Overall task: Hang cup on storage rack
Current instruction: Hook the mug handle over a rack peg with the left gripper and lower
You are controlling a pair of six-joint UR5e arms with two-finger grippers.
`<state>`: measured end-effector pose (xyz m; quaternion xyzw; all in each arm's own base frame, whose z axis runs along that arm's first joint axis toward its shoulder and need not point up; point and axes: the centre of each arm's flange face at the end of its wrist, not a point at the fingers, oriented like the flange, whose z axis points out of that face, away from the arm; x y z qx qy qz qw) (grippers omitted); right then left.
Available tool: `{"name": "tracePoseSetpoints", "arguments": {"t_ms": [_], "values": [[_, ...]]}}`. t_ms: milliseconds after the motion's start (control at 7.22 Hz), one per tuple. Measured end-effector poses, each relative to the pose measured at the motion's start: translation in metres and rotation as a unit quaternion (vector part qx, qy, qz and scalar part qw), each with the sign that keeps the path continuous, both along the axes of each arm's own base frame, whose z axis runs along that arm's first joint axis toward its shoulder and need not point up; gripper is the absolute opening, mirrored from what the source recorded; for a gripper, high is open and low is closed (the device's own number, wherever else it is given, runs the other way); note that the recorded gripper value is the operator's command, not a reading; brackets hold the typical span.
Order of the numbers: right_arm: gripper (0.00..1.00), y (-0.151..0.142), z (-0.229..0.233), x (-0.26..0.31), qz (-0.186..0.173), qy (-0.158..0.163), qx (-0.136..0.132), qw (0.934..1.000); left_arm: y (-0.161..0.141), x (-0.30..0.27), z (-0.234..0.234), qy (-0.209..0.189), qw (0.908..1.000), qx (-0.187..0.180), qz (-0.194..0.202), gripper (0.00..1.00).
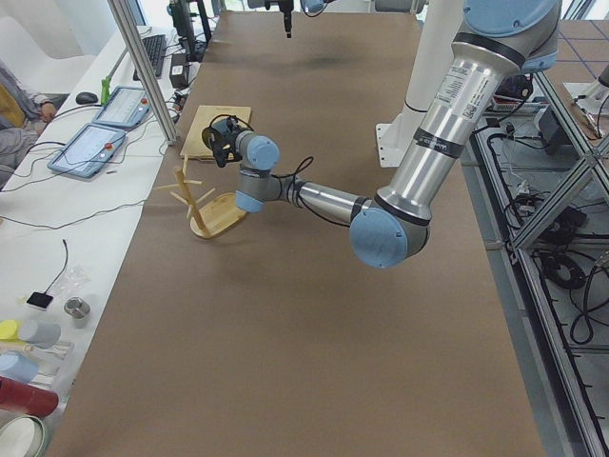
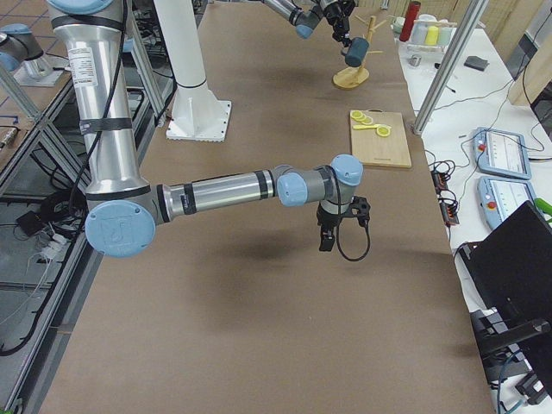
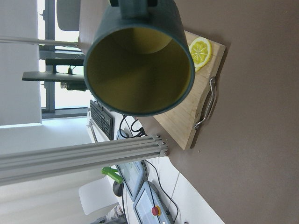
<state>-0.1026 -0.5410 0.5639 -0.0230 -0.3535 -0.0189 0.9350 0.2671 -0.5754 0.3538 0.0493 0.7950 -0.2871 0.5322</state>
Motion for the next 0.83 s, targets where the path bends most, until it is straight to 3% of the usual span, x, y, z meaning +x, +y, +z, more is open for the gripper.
{"name": "tracePoseSetpoints", "arguments": {"t_ms": [416,831], "values": [[1.0,0.0,-0.005,0.0,0.007,0.0,0.0,1.0,-0.001,-0.016,0.026,0.103,0.9924,-0.057,-0.038,0.0],[1.0,0.0,-0.005,0.001,0.008,0.003,0.001,1.0,-0.007,-0.02,0.036,0.151,0.9821,-0.092,-0.066,0.0]]}}
